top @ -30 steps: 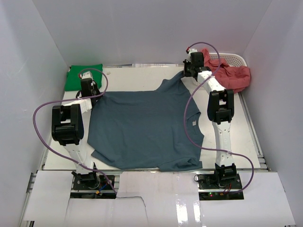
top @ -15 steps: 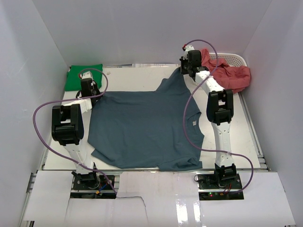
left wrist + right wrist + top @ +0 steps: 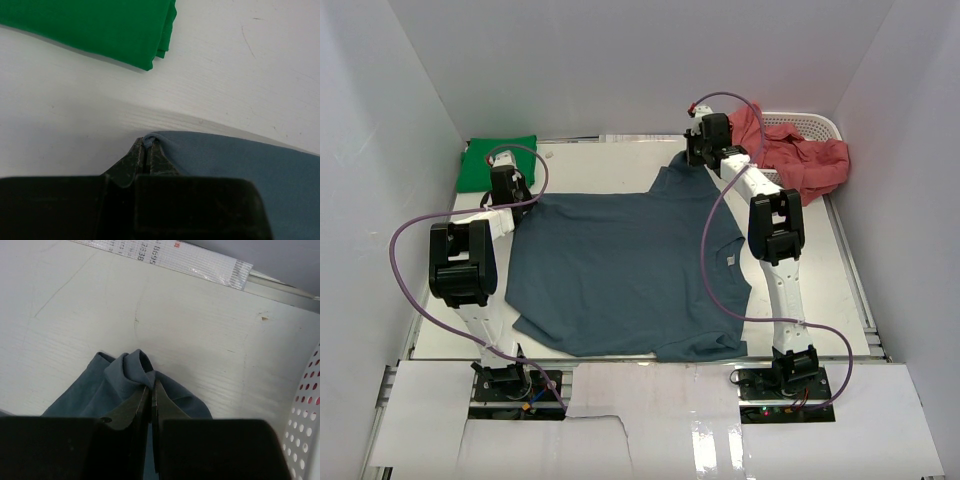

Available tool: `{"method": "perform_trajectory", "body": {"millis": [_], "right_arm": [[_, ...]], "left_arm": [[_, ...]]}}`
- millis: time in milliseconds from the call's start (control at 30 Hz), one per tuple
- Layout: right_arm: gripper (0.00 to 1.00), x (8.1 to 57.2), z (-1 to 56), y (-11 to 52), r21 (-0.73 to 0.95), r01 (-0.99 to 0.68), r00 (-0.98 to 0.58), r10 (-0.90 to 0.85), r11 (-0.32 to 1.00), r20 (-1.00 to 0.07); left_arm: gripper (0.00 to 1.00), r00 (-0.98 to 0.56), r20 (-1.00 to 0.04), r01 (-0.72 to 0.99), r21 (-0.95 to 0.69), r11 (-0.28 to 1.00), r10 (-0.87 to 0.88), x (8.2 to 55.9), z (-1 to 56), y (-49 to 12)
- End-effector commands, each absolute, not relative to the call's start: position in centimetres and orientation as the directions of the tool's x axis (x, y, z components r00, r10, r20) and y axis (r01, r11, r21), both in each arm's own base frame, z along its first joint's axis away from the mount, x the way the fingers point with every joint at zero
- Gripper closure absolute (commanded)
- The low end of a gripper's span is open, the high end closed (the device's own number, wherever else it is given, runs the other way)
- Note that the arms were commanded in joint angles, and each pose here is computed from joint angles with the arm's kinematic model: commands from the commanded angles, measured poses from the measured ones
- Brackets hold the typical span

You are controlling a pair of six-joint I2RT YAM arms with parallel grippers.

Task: Fold and stack the t-shirts
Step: Flatten out the tshirt, then fold the flattened tshirt in 1/3 of the way

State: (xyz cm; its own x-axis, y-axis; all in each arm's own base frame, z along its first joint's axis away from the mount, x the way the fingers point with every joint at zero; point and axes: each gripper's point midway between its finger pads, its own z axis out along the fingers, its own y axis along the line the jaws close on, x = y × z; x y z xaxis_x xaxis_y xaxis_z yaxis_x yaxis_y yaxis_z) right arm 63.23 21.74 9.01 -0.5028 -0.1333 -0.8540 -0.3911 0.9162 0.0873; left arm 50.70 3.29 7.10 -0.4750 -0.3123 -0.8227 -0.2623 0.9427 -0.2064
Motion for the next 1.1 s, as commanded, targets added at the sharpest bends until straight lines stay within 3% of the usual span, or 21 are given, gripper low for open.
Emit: {"method": "perform_trajectory", "body": {"millis": [0, 1067], "right_arm": [[0.92, 63.6, 11.0, 21.1, 0.067, -0.387, -0.462, -0.131, 0.920, -0.877], [0.92, 63.3, 12.8, 19.8, 0.022, -0.372, -0.446, -0.158, 0.928, -0.881]], "left_arm": [[1.00, -0.433, -0.850, -0.242, -0.213, 0.947, -0.302, 51.5, 9.3, 3.5], [1.00, -0.516, -0.820, -0.145, -0.201, 0.969, -0.248, 54.2, 8.5, 2.1]]}}
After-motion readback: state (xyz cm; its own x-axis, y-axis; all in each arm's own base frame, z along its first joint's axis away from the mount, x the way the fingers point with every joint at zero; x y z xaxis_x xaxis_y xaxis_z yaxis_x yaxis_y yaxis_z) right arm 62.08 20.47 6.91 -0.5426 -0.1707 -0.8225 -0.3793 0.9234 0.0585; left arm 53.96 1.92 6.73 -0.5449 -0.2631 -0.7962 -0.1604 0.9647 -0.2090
